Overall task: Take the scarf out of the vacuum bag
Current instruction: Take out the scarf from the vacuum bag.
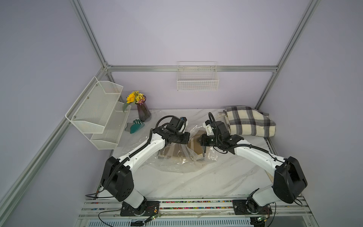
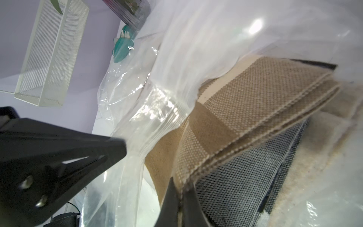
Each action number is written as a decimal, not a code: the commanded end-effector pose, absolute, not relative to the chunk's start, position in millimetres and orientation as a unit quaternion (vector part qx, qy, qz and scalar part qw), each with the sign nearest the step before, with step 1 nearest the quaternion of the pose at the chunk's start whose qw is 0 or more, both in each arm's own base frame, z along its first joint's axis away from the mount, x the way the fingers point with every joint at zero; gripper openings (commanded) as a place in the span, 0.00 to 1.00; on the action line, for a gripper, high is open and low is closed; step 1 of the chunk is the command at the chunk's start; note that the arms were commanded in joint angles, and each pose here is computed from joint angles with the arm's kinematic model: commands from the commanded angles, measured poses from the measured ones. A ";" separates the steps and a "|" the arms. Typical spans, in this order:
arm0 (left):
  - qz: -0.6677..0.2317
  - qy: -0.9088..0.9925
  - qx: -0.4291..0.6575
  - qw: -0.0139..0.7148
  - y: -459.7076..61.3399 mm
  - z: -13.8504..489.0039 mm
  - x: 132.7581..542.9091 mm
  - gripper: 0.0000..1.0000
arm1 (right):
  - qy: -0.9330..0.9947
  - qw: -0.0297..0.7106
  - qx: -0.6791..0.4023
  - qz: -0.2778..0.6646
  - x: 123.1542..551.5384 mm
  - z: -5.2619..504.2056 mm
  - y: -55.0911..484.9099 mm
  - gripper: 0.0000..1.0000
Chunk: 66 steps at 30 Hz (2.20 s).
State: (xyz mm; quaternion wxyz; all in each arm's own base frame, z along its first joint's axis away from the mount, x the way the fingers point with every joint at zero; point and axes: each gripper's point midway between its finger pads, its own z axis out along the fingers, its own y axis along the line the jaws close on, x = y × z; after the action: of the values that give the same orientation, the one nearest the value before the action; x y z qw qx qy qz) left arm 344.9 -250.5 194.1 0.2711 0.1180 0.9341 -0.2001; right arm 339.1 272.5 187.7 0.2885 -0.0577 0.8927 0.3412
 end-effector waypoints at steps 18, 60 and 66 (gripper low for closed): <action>-0.174 0.941 0.072 0.281 -235.0 196.4 366.6 0.00 | 0.857 0.365 -0.042 0.362 350.6 259.6 209.4 0.00; -0.271 0.894 -0.024 0.357 -202.8 263.6 504.7 0.00 | 0.812 0.427 0.022 0.397 482.6 348.2 153.8 0.00; -0.252 0.904 -0.018 0.345 -197.1 247.7 499.3 0.00 | 0.850 0.375 0.079 0.362 458.4 322.6 111.5 0.00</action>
State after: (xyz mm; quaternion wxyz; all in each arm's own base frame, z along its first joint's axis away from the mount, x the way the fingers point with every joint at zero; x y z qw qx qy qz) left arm 492.2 -206.7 241.2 0.3219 -0.0248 0.9094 -0.2622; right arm 477.0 129.2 294.8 0.3537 0.0750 0.8547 0.3726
